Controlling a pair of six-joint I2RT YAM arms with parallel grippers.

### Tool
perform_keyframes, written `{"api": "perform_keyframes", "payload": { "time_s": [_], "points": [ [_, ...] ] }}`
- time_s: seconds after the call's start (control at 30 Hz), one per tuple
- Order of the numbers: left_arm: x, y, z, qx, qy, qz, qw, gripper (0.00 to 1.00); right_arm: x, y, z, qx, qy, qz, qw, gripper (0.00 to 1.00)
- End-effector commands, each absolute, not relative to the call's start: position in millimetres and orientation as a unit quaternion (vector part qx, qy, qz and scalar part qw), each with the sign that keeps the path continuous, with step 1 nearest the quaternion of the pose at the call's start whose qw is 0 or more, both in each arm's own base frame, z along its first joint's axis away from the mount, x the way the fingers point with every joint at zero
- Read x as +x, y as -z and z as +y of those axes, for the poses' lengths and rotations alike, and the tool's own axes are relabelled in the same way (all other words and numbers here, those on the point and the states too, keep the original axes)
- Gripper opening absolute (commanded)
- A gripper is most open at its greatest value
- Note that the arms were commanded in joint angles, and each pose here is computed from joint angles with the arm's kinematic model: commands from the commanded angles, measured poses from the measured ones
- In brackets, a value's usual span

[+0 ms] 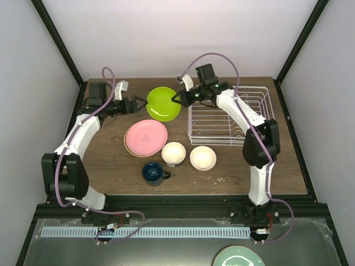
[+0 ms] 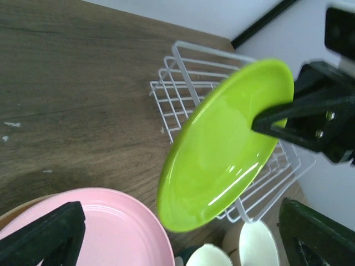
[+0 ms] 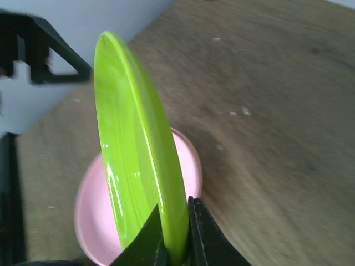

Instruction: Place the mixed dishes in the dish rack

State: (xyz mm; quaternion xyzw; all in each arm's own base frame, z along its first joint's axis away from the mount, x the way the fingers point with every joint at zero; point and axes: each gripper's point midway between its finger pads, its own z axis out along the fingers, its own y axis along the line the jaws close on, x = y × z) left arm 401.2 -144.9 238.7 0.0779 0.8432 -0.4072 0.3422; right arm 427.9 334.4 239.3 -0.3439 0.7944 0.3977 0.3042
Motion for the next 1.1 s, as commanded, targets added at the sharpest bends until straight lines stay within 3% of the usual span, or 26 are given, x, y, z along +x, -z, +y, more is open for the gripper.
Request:
{"api": "perform_keyframes", "payload": {
  "time_s": [0.0,0.23,0.43,0.7,1.07],
  "points": [
    [423,-260,-120,0.058,0.402,0.836,0.37,1.0,452,-273,296,-0.381,-0.261,0.793,0.398,0.01],
    [435,-271,-79,0.042,0.353,0.85,0.389,1.0,472,-318,212,-0.434,-0.06,0.741,0.509,0.01],
    [439,-264,-77,0.033,0.362,0.849,0.382,1.0,462,-368,148,-0.477,0.09,0.643,0.593,0.01],
    [443,-256,-75,0.03,0.356,0.855,0.376,1.0,477,-356,64,-0.508,0.26,0.628,0.53,0.01],
    [443,-241,-72,0.025,0.344,0.864,0.367,1.0,497,-327,20,-0.551,0.359,0.608,0.445,0.01]
  ]
}}
